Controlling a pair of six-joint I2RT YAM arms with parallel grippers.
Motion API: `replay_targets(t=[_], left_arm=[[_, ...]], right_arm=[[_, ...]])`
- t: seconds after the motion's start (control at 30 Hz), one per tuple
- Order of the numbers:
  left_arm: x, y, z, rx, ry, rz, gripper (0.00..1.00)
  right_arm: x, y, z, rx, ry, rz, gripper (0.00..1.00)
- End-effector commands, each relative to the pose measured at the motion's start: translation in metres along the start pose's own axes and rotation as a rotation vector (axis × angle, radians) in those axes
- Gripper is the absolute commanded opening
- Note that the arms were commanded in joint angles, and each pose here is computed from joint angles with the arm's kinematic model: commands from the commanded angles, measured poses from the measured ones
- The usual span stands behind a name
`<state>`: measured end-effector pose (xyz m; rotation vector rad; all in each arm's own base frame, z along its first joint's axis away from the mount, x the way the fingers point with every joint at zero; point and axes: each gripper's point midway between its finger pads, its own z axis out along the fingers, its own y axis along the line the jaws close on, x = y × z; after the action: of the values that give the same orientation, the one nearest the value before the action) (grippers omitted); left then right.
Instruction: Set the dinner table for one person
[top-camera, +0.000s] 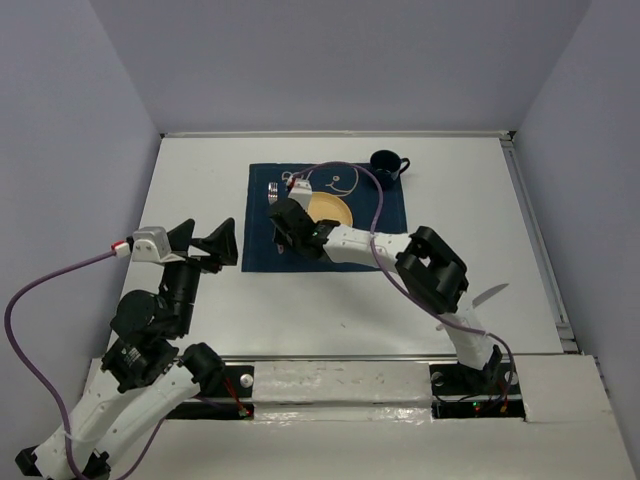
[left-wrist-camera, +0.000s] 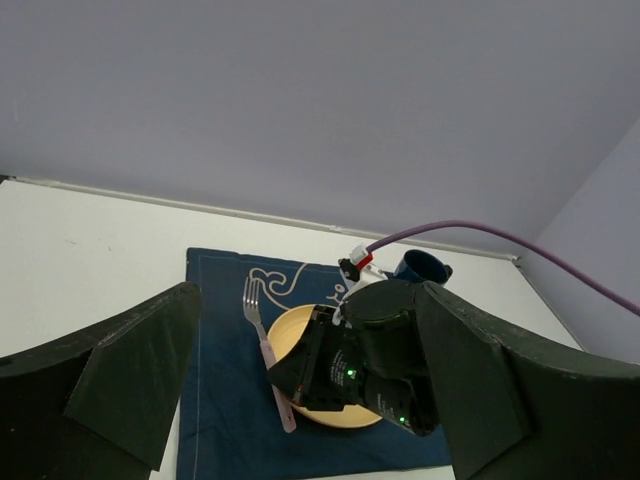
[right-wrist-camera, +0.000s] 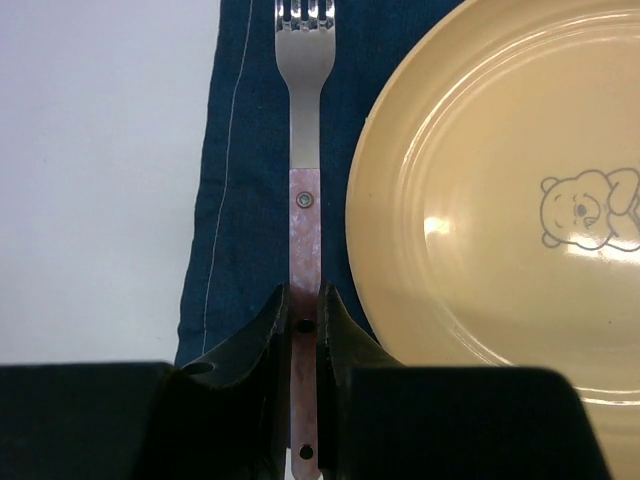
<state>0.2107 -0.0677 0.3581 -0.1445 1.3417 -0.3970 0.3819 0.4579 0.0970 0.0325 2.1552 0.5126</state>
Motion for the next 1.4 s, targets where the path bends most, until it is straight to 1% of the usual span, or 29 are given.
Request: replay_targets(t=[0.0,0.3,0.77,0.93,0.97,1.03,1.07,1.13,1.17,1.3,1.37], left_arm=[[-0.019,-0.006,-0.004,0.037,-0.058,-0.057,0.99],[-0.028,-0.005,-0.010,0.052,-0.086,-0.079,0.99],[-0.030,-0.005,-0.013,0.051,-0.091,-0.086,0.99],[-0.030,-0.005,-0.013,0.051,-0.092,-0.086,0.99],[-0.030,-0.004,-0.012,0.050,-0.091,-0.085,0.99],[-0.029,-0.005,-0.012,0.052,-0.089,-0.084,0.99],[-0.029,-0.005,-0.012,0.052,-0.088,-0.083,0.99],[-0.029,-0.005,-0.012,0.049,-0.087,-0.084,0.99],[-0.029,-0.004,-0.012,0.047,-0.087,-0.083,0.99],[-0.027,-0.002,-0.010,0.028,-0.082,-0.076,0.99],[-0.025,-0.002,-0.009,0.023,-0.075,-0.071,0.99]], right_arm=[[-0.023,0.023,0.005,-0.011,-0.073,0.092,0.00],[-0.005,0.036,0.019,0.009,-0.063,0.084,0.00],[0.009,0.034,0.039,0.041,-0.052,0.067,0.00],[0.014,0.030,0.044,0.056,-0.050,0.067,0.04],[0.016,0.030,0.045,0.055,-0.047,0.064,0.06],[0.016,0.032,0.045,0.049,-0.042,0.067,0.13],[0.017,0.033,0.045,0.046,-0.039,0.067,0.21],[0.015,0.036,0.044,0.034,-0.037,0.071,0.29],[0.015,0.039,0.044,0.022,-0.032,0.070,0.34],[0.003,0.049,0.037,-0.015,-0.046,0.091,0.39],[0.006,0.055,0.031,-0.033,-0.040,0.082,0.41]])
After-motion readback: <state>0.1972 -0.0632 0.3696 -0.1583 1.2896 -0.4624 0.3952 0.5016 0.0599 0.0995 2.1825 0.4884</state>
